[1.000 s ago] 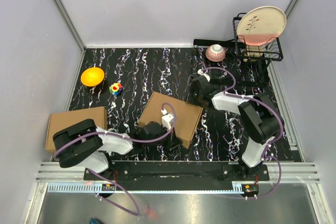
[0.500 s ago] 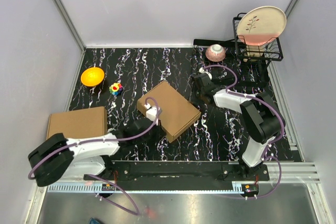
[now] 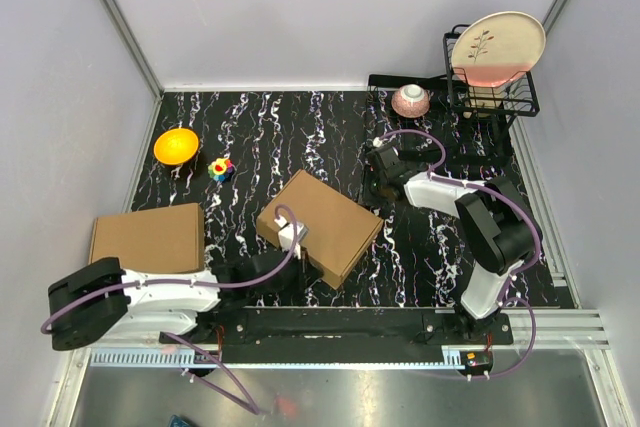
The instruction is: Fold the paper box
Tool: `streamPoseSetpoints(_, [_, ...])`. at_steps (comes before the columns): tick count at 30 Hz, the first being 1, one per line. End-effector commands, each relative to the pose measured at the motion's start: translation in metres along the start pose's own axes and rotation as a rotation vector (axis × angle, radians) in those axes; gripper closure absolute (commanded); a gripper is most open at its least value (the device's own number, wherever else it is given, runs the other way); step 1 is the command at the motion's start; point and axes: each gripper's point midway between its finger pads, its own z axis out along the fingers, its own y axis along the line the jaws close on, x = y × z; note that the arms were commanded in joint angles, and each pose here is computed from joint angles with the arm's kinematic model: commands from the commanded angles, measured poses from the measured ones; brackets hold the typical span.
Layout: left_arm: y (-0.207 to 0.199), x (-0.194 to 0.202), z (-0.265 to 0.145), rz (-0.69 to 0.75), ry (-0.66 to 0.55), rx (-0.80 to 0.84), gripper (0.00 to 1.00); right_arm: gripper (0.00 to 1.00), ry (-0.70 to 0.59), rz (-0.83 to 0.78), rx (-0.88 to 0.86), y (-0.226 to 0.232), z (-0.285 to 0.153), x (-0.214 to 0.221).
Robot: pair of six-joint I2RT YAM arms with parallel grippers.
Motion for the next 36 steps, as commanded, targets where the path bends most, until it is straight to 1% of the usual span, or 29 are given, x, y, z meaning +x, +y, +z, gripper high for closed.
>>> streamPoseSetpoints(1, [-0.011, -0.029, -0.015, -0.091, -0.179, 0.059, 0.95, 0.61, 0.203, -0.033, 0.074, -0.027, 0.004, 0.064])
streamPoseSetpoints(3, [-0.011, -0.041, -0.024, -0.087, -0.24, 0.07, 0.92, 0.61, 0.2, -0.03, 0.072, -0.026, 0.004, 0.064])
streamPoseSetpoints(4, [-0.018, -0.051, -0.033, -0.085, -0.281, 0.107, 0.91, 0.61, 0.199, -0.027, 0.073, -0.027, 0.004, 0.063])
streamPoseSetpoints(5, [-0.023, -0.051, -0.036, -0.069, -0.275, 0.134, 0.91, 0.61, 0.198, -0.03, 0.07, -0.026, 0.003, 0.063])
streamPoseSetpoints(7, [-0.027, -0.043, -0.039, -0.032, -0.24, 0.161, 0.91, 0.61, 0.193, -0.032, 0.069, -0.025, 0.003, 0.061])
streamPoseSetpoints(8, [-0.032, -0.033, -0.039, -0.017, -0.193, 0.194, 0.92, 0.61, 0.193, -0.03, 0.068, -0.025, 0.003, 0.061])
streamPoseSetpoints(9, [-0.032, -0.023, -0.037, -0.012, -0.172, 0.212, 0.95, 0.61, 0.19, -0.031, 0.065, -0.023, 0.003, 0.059])
streamPoseSetpoints(10, [-0.032, -0.008, -0.034, 0.004, -0.126, 0.218, 0.97, 0.61, 0.189, -0.032, 0.063, -0.022, 0.003, 0.057])
streamPoseSetpoints(11, [-0.031, 0.001, -0.032, 0.011, -0.106, 0.221, 0.99, 0.61, 0.193, -0.027, 0.064, -0.022, 0.004, 0.057])
streamPoseSetpoints(12, [-0.035, 0.005, -0.032, 0.016, -0.117, 0.253, 1.0, 0.61, 0.195, -0.026, 0.063, -0.021, 0.005, 0.058])
streamPoseSetpoints(13, [-0.032, 0.021, -0.027, 0.041, -0.071, 0.243, 1.0, 0.61, 0.193, -0.023, 0.058, -0.02, 0.005, 0.057])
streamPoseSetpoints(15, [-0.041, 0.023, -0.024, 0.074, -0.079, 0.274, 1.0, 0.61, 0.201, -0.017, 0.058, -0.02, 0.007, 0.059])
streamPoseSetpoints(16, [-0.039, 0.038, -0.019, 0.104, -0.034, 0.262, 1.0, 0.61, 0.205, -0.017, 0.053, -0.018, 0.007, 0.059])
streamPoseSetpoints(18, [-0.05, 0.035, -0.015, 0.126, -0.051, 0.294, 1.0, 0.61, 0.206, -0.013, 0.051, -0.018, 0.008, 0.058])
streamPoseSetpoints(19, [-0.047, 0.045, -0.011, 0.144, -0.022, 0.283, 1.0, 0.61, 0.208, -0.014, 0.051, -0.018, 0.008, 0.059])
streamPoseSetpoints(21, [-0.055, 0.042, -0.005, 0.156, -0.028, 0.301, 1.0, 0.62, 0.21, -0.012, 0.051, -0.017, 0.008, 0.06])
streamPoseSetpoints(22, [-0.051, 0.047, -0.001, 0.165, -0.013, 0.283, 1.0, 0.62, 0.211, -0.012, 0.052, -0.018, 0.007, 0.06])
streamPoseSetpoints(24, [-0.053, 0.039, 0.004, 0.156, -0.053, 0.273, 1.0, 0.62, 0.212, -0.01, 0.047, -0.018, 0.006, 0.061])
streamPoseSetpoints(27, [-0.051, 0.035, 0.012, 0.163, -0.077, 0.242, 1.0, 0.62, 0.224, 0.002, 0.042, -0.019, 0.004, 0.068])
streamPoseSetpoints(31, [-0.04, 0.041, 0.021, 0.161, -0.068, 0.193, 1.0, 0.63, 0.235, 0.006, 0.033, -0.02, 0.002, 0.077])
streamPoseSetpoints(32, [-0.039, 0.038, 0.022, 0.144, -0.087, 0.185, 1.0, 0.63, 0.243, 0.005, 0.038, -0.022, 0.002, 0.082])
streamPoseSetpoints(36, [-0.029, 0.038, 0.024, 0.136, -0.097, 0.144, 1.0, 0.63, 0.254, 0.004, 0.035, -0.023, 0.001, 0.09])
